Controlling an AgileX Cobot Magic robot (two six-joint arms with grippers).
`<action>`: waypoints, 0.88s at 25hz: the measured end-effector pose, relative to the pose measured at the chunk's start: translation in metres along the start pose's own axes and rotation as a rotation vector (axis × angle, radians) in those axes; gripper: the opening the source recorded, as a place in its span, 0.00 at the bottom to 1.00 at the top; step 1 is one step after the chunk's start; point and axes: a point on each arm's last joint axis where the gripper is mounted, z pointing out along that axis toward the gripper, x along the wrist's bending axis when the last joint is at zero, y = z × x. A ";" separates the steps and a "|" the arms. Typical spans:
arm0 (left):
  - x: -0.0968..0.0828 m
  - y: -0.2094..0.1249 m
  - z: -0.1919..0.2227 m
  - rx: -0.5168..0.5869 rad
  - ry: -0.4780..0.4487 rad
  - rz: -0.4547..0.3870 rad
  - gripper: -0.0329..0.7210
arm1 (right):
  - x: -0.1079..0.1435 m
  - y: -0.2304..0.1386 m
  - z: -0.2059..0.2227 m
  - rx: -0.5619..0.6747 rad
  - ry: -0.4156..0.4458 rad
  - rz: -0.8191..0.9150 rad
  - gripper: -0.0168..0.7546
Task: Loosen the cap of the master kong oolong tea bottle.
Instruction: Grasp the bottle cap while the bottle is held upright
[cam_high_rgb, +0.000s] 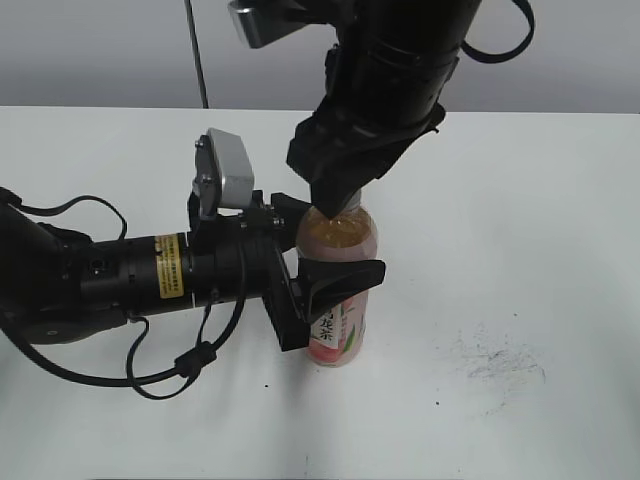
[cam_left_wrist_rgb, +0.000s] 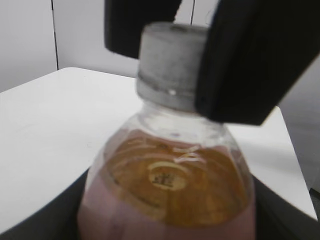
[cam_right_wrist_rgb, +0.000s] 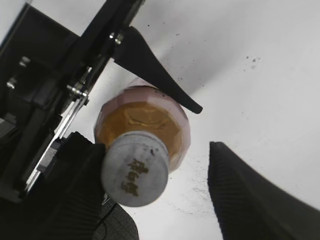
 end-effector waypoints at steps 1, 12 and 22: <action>0.000 0.000 0.000 0.000 0.000 0.000 0.64 | 0.000 0.000 0.000 0.000 0.002 0.000 0.63; 0.000 0.000 0.000 0.000 0.000 0.000 0.64 | 0.002 0.001 0.000 -0.006 0.032 -0.001 0.48; 0.000 0.000 0.000 -0.001 0.003 -0.004 0.64 | 0.003 0.001 0.000 -0.011 0.043 -0.162 0.38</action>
